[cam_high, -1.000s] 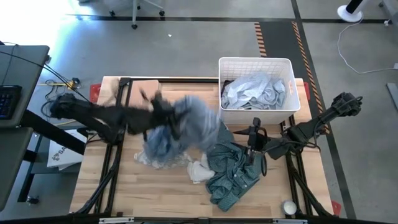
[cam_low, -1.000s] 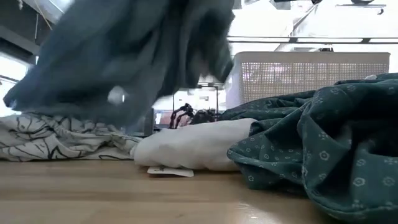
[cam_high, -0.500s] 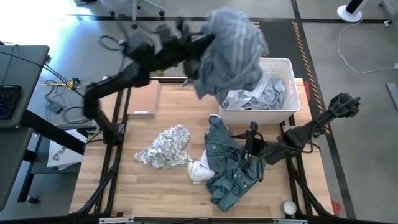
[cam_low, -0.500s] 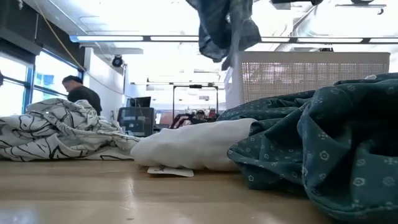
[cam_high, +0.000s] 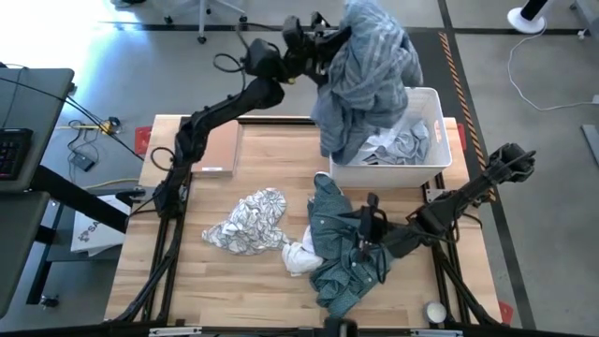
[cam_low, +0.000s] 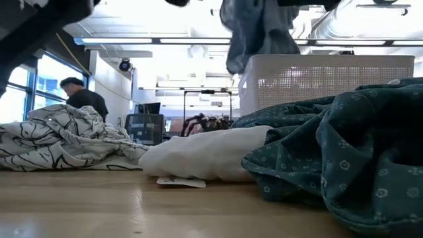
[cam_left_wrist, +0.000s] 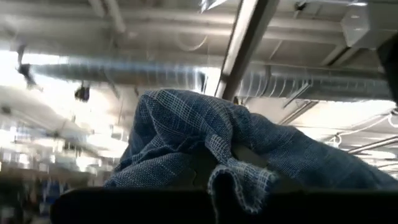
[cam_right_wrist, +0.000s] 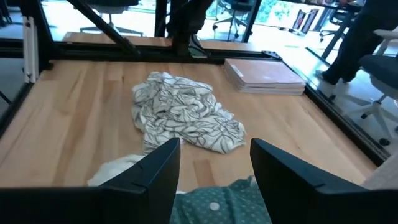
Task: Sort clothes
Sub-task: Put the blue polo shirt into the white laundry bin
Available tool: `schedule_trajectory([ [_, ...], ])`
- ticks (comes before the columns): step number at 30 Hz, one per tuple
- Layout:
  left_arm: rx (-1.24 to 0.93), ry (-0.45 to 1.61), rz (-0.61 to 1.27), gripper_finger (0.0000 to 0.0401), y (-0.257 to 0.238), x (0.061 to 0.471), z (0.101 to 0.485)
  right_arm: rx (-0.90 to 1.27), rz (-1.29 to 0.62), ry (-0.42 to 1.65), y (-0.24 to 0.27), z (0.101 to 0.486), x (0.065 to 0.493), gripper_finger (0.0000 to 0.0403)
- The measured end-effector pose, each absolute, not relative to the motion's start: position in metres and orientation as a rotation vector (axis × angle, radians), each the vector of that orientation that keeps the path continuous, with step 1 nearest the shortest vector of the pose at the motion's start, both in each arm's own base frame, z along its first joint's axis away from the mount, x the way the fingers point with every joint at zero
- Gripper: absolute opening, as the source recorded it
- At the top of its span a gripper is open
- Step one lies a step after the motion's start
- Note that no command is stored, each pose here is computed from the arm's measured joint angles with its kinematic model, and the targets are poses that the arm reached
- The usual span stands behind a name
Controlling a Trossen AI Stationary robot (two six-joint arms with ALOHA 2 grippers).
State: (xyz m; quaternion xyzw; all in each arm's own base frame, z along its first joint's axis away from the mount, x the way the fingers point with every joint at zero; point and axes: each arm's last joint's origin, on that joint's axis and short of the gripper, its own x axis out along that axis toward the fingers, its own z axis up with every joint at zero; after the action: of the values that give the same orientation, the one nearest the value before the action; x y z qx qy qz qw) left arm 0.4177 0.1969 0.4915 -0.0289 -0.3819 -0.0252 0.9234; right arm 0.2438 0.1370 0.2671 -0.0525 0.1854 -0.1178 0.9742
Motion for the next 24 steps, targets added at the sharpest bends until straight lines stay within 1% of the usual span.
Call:
schedule_trajectory([
  [2, -0.092, -0.747, -0.058, 0.0015, 0.208, 0.423, 0.480, -0.101, -0.235, 0.374, 0.138, 0.267, 0.243, 0.0193],
  [6, -0.142, -0.641, -0.101, 0.0028, 0.220, 0.442, 0.452, -0.102, -0.235, 0.371, 0.138, 0.267, 0.243, 0.0193],
  [11, -0.272, -0.449, -0.145, 0.0031, 0.229, 0.473, 0.401, -0.103, -0.237, 0.371, 0.138, 0.267, 0.243, 0.0193],
  [14, -0.265, -0.365, -0.169, 0.0039, 0.230, 0.484, 0.381, -0.099, -0.238, 0.370, 0.138, 0.267, 0.243, 0.0193],
  [18, -0.267, -0.362, -0.178, 0.0069, 0.230, 0.484, 0.382, -0.098, -0.238, 0.369, 0.138, 0.267, 0.243, 0.0193],
  [24, -0.293, -0.352, -0.240, 0.0145, 0.228, 0.476, 0.395, -0.101, -0.237, 0.369, 0.138, 0.267, 0.243, 0.0193],
])
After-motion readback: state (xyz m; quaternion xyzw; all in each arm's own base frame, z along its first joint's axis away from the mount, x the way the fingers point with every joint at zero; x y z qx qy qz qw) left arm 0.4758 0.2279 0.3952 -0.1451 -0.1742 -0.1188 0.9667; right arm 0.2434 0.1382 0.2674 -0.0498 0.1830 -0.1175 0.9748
